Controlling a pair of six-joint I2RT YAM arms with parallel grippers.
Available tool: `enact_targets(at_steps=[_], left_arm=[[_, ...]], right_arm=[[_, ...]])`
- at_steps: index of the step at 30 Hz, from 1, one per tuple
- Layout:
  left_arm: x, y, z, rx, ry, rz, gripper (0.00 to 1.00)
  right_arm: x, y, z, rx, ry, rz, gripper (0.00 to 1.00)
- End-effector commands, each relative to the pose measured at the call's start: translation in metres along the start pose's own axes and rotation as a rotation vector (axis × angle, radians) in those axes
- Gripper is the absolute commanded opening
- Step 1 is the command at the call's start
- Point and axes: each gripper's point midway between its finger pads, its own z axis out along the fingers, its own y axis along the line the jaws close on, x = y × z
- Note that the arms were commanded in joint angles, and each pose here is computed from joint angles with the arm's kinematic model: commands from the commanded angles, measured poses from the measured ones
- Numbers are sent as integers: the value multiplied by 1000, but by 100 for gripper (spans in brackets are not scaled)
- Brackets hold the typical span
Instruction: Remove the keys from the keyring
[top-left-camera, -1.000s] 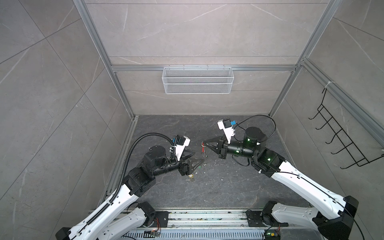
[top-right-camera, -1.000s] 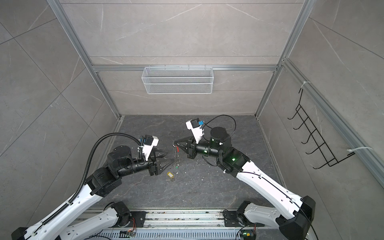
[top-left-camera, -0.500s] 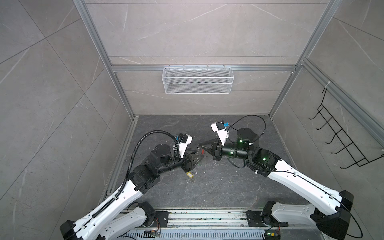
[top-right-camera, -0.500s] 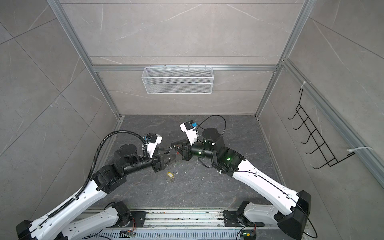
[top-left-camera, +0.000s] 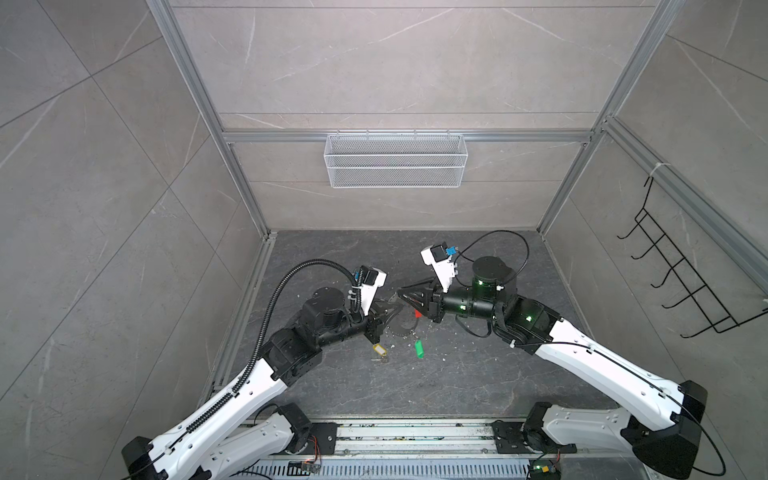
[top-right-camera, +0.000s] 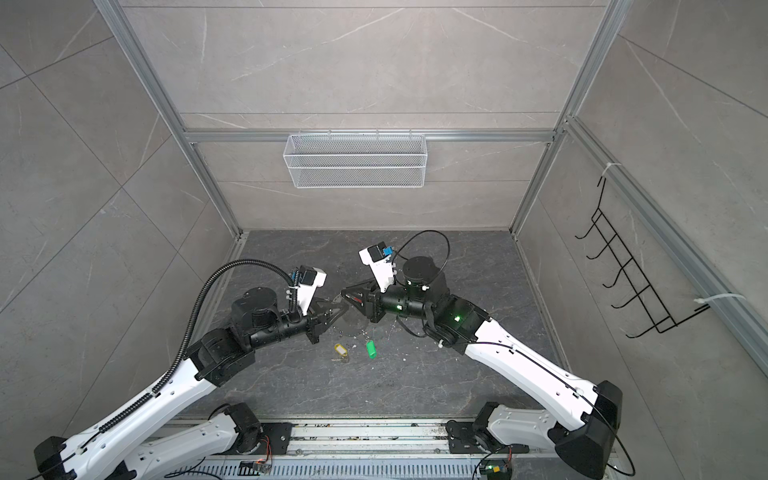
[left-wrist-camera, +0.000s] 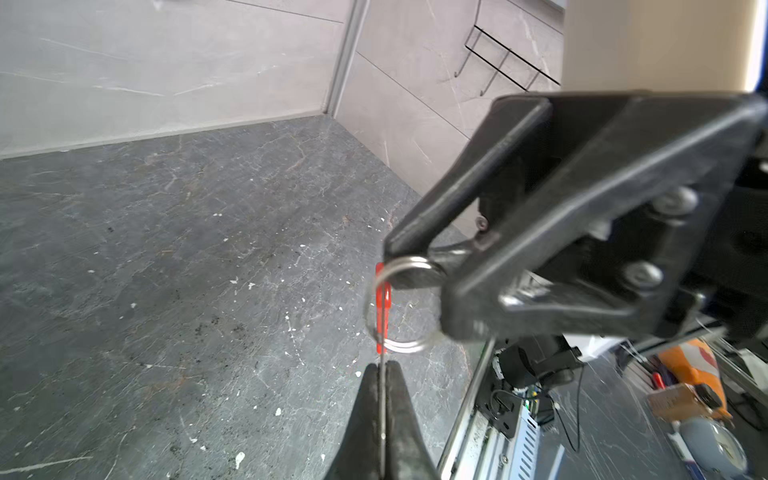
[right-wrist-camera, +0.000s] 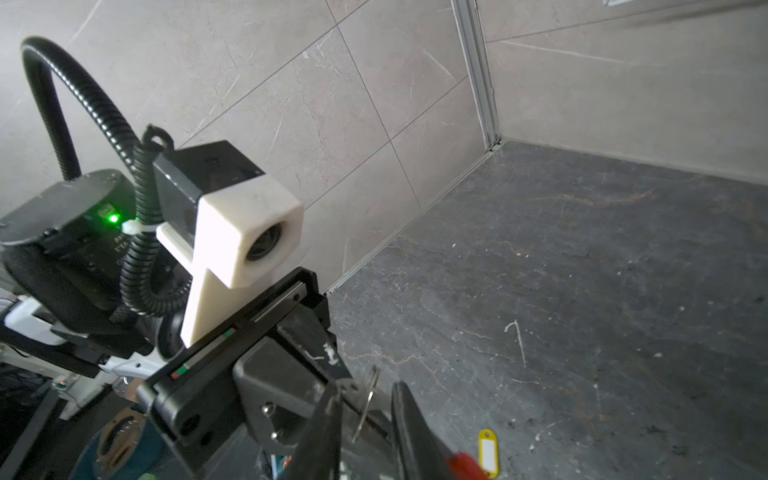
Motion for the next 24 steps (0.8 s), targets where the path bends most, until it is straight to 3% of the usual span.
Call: enact_targets(at_steps=[1, 10, 19, 24], left_arm=[[-29, -6, -13, -7, -107, 3, 0], [-57, -2, -45, -79, -262, -26, 0], [-79, -1, -69, -132, -324, -110, 0], [-82, 4, -71, -172, -309, -178, 0]], right_arm=[[-17, 5, -18, 28, -59, -55, 39], [8, -15, -38, 100, -48, -72, 42], [49, 5, -25, -114, 21, -104, 39], [48, 3, -16, -110, 38, -132, 39]])
